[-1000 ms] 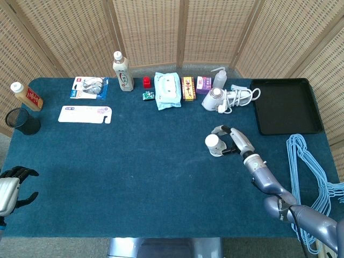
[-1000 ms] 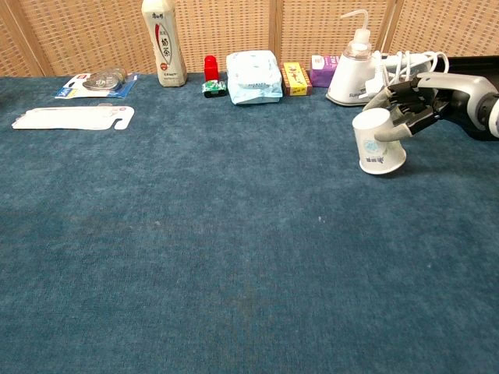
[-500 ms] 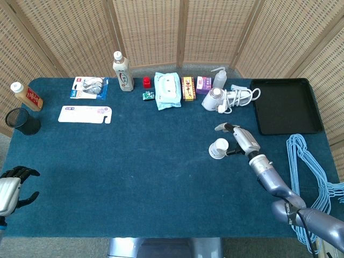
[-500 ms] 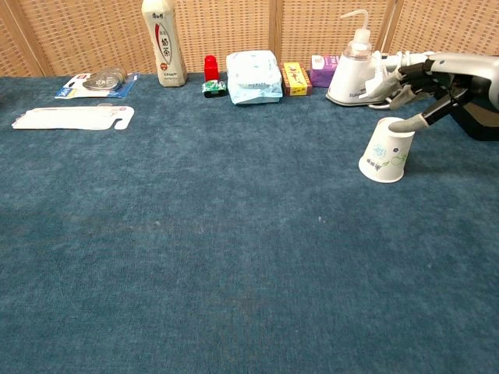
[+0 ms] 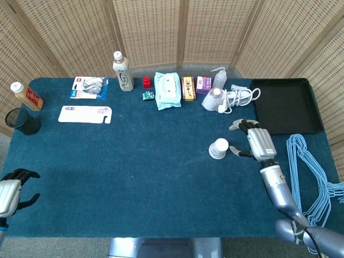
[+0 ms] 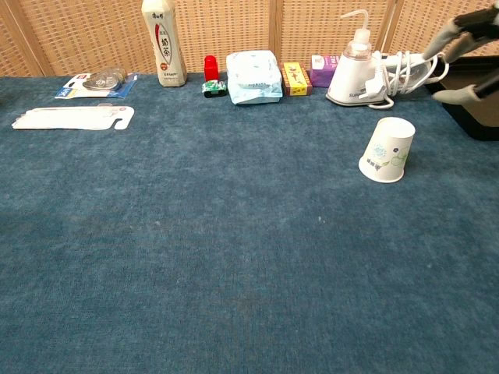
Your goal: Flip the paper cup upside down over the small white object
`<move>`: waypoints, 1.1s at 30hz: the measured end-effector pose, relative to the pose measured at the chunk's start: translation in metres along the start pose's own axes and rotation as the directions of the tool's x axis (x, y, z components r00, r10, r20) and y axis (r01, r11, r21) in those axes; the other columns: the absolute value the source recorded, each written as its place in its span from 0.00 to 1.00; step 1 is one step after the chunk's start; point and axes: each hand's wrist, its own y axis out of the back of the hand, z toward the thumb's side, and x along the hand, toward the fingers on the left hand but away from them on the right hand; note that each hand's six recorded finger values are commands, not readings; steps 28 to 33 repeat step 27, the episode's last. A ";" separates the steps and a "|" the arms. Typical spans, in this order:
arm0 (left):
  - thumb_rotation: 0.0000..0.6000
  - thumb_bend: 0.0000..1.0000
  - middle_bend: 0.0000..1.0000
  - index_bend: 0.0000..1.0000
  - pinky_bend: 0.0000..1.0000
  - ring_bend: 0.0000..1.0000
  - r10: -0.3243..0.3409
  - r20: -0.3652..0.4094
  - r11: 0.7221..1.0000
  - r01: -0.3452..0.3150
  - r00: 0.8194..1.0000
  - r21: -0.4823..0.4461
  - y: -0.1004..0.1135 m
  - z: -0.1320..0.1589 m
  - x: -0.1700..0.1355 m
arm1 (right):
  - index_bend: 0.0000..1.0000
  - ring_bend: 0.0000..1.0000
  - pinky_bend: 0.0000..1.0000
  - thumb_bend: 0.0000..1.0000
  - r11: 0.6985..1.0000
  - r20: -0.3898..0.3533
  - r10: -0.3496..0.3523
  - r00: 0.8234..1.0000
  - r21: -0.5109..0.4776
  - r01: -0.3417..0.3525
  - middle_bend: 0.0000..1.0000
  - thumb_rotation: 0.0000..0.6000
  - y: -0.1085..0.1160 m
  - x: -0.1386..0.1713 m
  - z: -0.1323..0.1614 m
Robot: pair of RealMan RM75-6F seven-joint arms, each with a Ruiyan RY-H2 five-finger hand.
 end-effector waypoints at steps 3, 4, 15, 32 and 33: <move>0.92 0.23 0.38 0.37 0.28 0.25 0.003 -0.002 1.000 -0.003 1.000 0.003 -0.002 0.000 -0.002 | 0.37 0.31 0.18 0.28 0.997 0.041 -0.049 0.998 0.053 0.046 0.29 0.97 0.006 0.025 -0.007; 0.92 0.23 0.38 0.37 0.28 0.25 0.007 -0.003 1.000 -0.007 1.000 0.010 -0.002 -0.001 -0.003 | 0.37 0.31 0.18 0.28 0.997 0.054 -0.055 0.997 0.062 0.052 0.29 0.97 0.007 0.032 -0.009; 0.92 0.23 0.38 0.37 0.28 0.25 0.065 0.003 0.997 -0.065 0.998 0.030 0.005 0.000 -0.011 | 0.38 0.31 0.18 0.28 0.988 0.146 -0.066 0.987 0.151 0.044 0.29 0.97 0.022 0.100 -0.033; 0.93 0.23 0.38 0.37 0.28 0.25 0.070 0.027 0.997 -0.071 0.997 0.017 0.003 0.008 -0.010 | 0.39 0.31 0.18 0.28 0.985 0.212 -0.064 0.975 0.170 0.027 0.29 0.97 0.028 0.141 -0.052; 0.93 0.23 0.38 0.37 0.28 0.25 0.070 0.027 0.997 -0.071 0.997 0.017 0.003 0.008 -0.010 | 0.39 0.31 0.18 0.28 0.985 0.212 -0.064 0.975 0.170 0.027 0.29 0.97 0.028 0.141 -0.052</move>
